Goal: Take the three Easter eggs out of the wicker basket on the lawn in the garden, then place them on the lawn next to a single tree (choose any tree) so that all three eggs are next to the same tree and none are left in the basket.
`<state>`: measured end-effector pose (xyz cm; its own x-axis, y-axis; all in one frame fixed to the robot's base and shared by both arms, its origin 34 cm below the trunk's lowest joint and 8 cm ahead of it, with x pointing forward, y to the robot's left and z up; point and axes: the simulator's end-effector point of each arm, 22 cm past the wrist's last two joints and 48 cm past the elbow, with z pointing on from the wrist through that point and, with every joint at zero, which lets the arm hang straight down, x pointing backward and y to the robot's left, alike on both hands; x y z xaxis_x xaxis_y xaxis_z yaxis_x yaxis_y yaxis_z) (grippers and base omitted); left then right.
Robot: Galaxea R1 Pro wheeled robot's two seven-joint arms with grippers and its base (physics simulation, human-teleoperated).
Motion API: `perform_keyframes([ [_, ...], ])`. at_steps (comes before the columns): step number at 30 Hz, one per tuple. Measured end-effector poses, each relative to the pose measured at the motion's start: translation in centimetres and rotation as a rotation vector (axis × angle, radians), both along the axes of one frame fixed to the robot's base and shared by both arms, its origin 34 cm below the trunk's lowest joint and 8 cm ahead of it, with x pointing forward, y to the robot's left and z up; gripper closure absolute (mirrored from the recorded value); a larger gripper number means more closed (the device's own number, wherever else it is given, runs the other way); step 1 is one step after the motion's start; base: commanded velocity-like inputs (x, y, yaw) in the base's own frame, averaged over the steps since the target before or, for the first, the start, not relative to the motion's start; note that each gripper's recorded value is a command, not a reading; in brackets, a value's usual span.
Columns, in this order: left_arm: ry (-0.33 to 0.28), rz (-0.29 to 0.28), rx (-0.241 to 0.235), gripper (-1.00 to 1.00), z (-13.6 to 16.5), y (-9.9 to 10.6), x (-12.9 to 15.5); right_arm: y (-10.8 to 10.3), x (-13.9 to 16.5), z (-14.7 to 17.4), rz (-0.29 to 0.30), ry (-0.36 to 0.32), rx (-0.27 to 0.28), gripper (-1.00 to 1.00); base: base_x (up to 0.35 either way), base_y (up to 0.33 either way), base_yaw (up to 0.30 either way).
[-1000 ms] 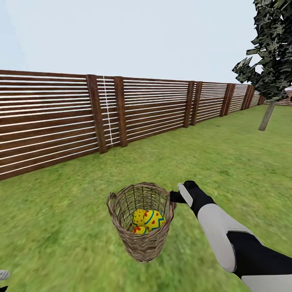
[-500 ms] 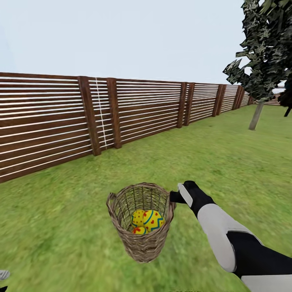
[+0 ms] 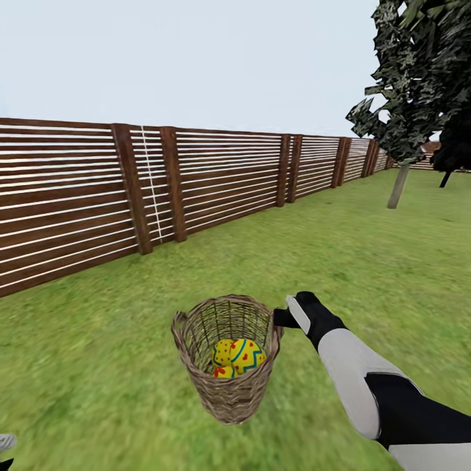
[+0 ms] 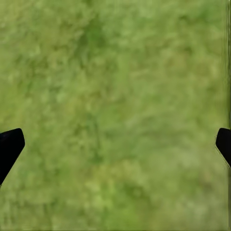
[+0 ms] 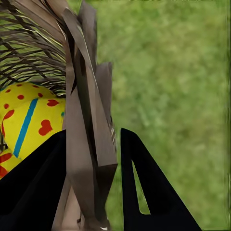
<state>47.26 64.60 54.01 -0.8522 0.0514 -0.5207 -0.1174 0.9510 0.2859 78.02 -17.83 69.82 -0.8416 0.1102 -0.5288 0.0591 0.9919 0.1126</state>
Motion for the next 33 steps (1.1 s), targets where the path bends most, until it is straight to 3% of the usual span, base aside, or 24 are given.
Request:
perform_keyframes([
  [33, -0.027, -0.006, 0.000, -1.00, 1.0, -0.1, 0.5, -0.1, 0.1, 2.2, -0.004, -0.033, 0.005, 1.00, 0.044, 0.006, -0.242],
])
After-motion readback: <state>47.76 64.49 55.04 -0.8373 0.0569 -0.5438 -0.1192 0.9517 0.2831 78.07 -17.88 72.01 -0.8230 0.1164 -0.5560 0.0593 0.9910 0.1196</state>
